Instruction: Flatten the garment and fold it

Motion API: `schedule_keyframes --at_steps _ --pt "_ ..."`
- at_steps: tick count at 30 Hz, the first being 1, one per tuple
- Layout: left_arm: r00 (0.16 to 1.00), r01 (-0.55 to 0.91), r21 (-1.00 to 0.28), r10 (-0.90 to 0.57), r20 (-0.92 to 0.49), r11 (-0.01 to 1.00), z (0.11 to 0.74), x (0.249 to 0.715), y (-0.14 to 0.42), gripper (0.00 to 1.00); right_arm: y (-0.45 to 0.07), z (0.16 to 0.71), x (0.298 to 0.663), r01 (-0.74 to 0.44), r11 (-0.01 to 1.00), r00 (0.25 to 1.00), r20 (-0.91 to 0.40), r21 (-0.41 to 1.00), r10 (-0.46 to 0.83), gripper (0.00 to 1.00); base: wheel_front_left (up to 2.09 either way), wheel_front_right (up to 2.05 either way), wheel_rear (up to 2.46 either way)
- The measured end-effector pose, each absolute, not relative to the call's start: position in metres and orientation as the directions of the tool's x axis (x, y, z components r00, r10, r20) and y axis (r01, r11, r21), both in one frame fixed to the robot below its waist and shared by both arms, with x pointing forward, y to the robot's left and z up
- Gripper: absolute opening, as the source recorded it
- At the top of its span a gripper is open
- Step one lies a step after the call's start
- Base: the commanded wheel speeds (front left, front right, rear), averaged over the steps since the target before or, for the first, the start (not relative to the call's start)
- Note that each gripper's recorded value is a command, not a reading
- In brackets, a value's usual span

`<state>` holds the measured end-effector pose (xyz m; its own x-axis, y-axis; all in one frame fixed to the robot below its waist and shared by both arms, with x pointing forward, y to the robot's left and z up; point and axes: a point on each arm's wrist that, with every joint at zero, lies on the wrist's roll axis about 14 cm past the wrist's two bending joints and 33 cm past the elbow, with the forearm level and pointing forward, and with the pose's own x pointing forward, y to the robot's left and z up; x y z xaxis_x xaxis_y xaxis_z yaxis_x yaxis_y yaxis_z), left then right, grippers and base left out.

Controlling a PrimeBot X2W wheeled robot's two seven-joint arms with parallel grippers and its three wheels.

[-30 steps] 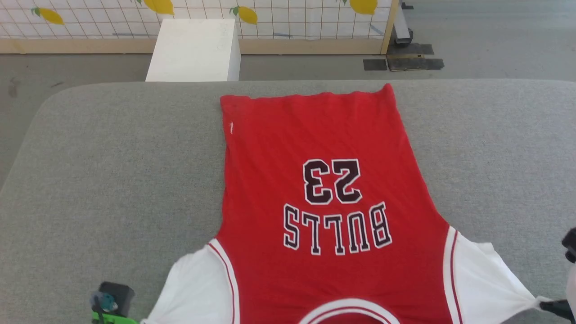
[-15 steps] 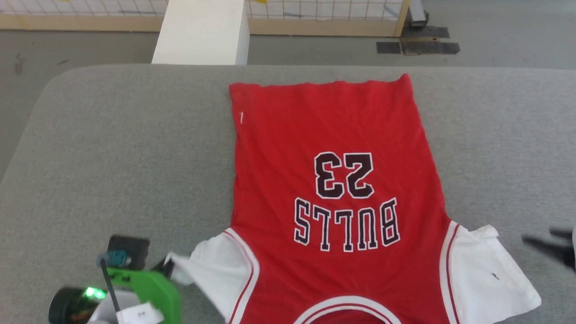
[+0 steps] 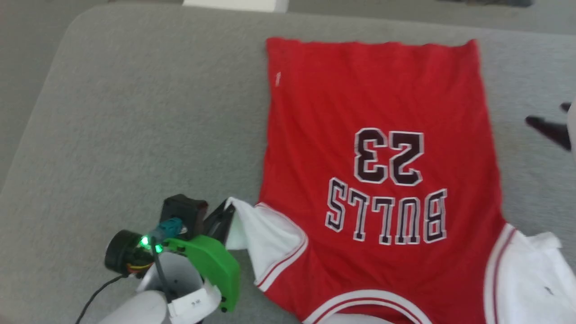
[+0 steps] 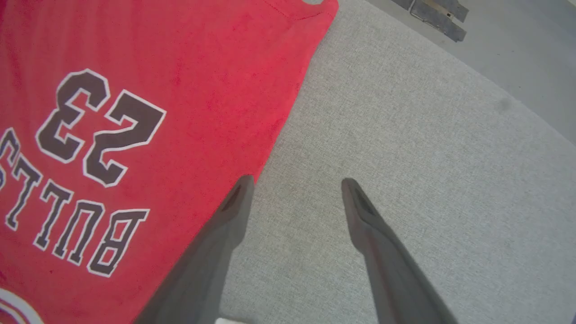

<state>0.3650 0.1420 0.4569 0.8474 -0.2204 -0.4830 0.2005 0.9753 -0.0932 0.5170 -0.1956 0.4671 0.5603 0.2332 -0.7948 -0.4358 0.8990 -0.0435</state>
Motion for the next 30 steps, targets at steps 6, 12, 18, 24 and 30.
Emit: schedule_keyframes --at_steps 6,12,18,24,30 --pt "0.841 0.164 -0.113 -0.198 -0.504 0.98 0.448 0.366 0.144 0.0 -0.189 0.446 0.56 -0.438 0.894 0.48 -0.865 -0.091 0.147 1.0 0.0 0.0 0.0" --pt "0.836 0.11 -0.126 -0.16 -0.524 0.986 0.436 0.368 0.148 0.0 -0.177 0.425 0.605 -0.428 0.897 0.445 -0.89 -0.114 0.1 1.0 0.0 0.0 0.0" --pt "0.821 0.049 -0.11 -0.102 -0.561 0.993 0.421 0.365 0.16 0.0 -0.16 0.39 0.633 -0.43 0.897 0.401 -0.912 -0.107 0.084 1.0 0.0 0.0 0.0" --pt "0.804 -0.011 -0.092 -0.046 -0.592 0.996 0.407 0.361 0.171 0.0 -0.145 0.355 0.642 -0.451 0.886 0.333 -0.941 -0.102 0.062 1.0 0.0 0.0 0.0" --pt "0.785 -0.046 -0.077 -0.011 -0.619 0.996 0.398 0.356 0.178 0.0 -0.142 0.343 0.647 -0.466 0.878 0.298 -0.954 -0.108 0.04 0.3 0.0 0.0 0.0"
